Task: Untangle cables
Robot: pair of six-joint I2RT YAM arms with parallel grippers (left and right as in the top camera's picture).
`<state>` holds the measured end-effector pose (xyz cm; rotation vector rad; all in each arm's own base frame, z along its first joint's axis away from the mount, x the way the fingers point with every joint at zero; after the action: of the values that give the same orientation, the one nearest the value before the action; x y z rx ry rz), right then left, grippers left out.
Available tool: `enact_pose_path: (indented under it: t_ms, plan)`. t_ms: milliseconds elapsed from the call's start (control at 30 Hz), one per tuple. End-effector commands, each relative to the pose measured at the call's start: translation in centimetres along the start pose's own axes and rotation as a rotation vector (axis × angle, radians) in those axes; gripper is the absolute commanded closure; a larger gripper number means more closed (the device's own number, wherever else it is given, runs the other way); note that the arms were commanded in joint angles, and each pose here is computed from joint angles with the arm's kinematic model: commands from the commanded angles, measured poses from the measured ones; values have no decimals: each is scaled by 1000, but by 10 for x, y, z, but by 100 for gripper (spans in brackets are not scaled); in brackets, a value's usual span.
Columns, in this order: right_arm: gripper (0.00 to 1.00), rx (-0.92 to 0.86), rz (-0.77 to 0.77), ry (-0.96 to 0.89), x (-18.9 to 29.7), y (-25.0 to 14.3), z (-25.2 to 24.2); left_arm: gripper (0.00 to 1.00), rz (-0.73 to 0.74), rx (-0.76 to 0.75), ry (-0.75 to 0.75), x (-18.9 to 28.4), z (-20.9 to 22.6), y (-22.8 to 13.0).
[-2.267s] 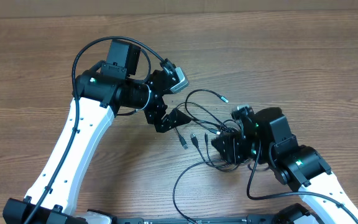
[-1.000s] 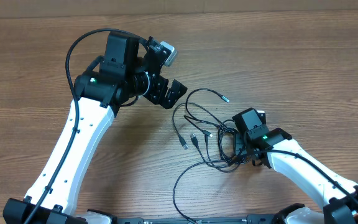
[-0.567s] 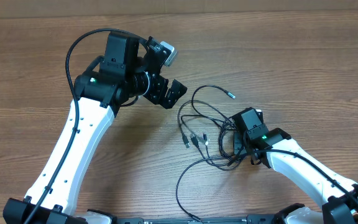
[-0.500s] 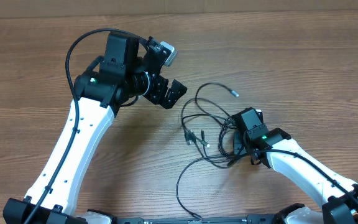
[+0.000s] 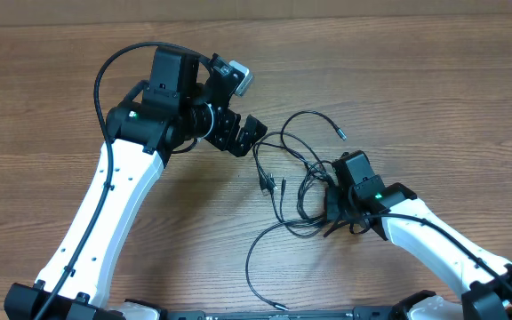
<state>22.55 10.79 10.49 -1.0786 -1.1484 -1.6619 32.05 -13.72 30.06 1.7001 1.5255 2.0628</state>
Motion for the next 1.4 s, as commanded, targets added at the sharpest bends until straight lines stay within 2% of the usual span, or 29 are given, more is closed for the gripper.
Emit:
enact_pose_path:
  t_ms: [0,300,600,833,1367]
  plan:
    - [96,82,-15,212,27,11,27,1,-1,12,10,3,1,-1]
    - [96,142,-212,497,90,32,57,0,0,13,10,3,1,-1]
    - [96,231,-378,751,143,37,73,0,1,14,9,3,1,-1]
    - [96,296,-445,887,165,39,83,0,9,19,2,3,0,-2]
    - [96,380,-517,1060,190,42,95,0,20,23,-4,2,-1,-4]
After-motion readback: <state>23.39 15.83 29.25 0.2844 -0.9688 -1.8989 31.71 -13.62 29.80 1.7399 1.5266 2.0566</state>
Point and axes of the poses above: each gripper's point midway between its finger pads, its own x axis back along the fingers, its own z axis along the line the jaws close on, y = z × x, the point moved 9 cm from there along x, back along the fingers, and after that the axes turned 13 degrees about -x, right-handed, at the moved point
